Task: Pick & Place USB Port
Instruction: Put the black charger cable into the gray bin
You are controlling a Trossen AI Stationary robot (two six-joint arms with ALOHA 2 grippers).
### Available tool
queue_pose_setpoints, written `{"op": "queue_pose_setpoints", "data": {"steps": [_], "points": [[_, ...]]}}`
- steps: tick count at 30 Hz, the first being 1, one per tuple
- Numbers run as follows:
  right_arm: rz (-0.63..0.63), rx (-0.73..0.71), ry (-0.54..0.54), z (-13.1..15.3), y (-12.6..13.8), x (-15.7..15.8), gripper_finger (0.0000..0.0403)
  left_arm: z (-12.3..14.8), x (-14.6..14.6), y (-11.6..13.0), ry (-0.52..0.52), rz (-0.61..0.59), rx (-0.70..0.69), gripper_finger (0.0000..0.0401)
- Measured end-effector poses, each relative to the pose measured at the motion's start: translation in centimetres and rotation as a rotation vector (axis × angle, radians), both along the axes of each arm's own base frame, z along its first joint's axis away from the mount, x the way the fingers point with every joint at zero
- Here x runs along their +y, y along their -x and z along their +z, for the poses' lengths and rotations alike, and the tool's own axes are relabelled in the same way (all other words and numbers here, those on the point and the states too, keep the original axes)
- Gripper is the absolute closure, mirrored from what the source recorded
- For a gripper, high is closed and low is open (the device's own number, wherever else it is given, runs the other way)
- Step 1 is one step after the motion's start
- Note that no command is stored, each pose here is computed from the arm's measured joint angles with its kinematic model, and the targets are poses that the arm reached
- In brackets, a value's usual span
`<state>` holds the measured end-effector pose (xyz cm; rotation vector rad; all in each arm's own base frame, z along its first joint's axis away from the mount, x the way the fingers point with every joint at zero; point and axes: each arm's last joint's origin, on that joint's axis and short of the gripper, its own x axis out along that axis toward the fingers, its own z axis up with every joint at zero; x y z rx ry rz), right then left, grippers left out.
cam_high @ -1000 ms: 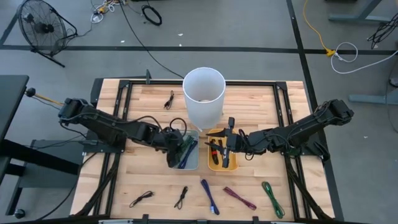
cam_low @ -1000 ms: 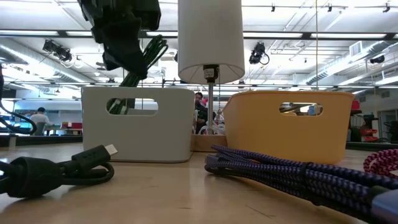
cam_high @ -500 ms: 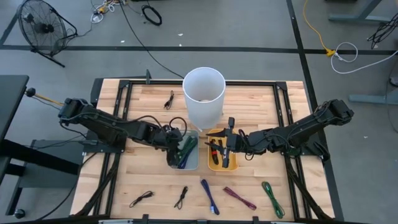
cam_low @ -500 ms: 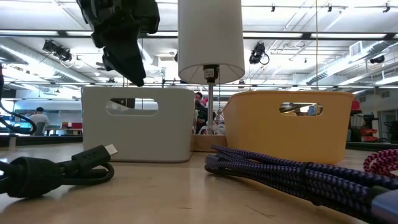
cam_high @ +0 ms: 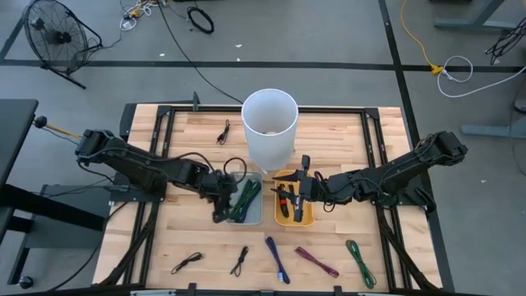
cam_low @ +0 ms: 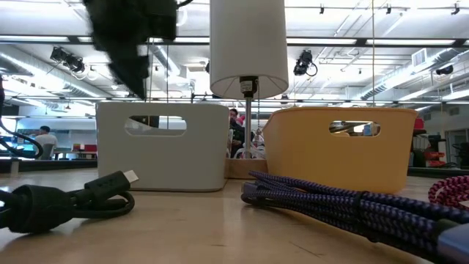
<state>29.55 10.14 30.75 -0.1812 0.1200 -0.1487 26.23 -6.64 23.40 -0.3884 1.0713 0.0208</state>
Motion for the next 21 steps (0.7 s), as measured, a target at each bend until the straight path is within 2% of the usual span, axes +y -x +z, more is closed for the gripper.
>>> {"op": "queue_pose_setpoints", "data": {"steps": [3, 6, 9, 16, 21], "points": [[0.0, 0.006, 0.002, -0.1, 0.0, 0.0, 0.0262, 0.1, -1.2, 0.8, 0.124, -0.053, 0.075, 0.0248], [0.0, 0.011, 0.003, -0.1, 0.0, 0.0, 0.0262, -0.1, -3.2, 2.3, 0.148, -0.058, 0.164, 0.0248], [0.0, 0.012, 0.001, -0.1, 0.0, 0.0, 0.0262, -0.4, -5.3, 3.9, 0.13, -0.034, 0.243, 0.0248], [-0.001, 0.005, -0.005, -0.1, 0.0, 0.0, 0.0262, -0.7, -10.4, 7.1, 0.101, -0.009, 0.262, 0.0248], [-0.001, 0.003, -0.006, 0.0, 0.0, 0.0, 0.0262, -1.1, -12.5, 8.9, 0.088, 0.059, 0.244, 0.0248]]}}
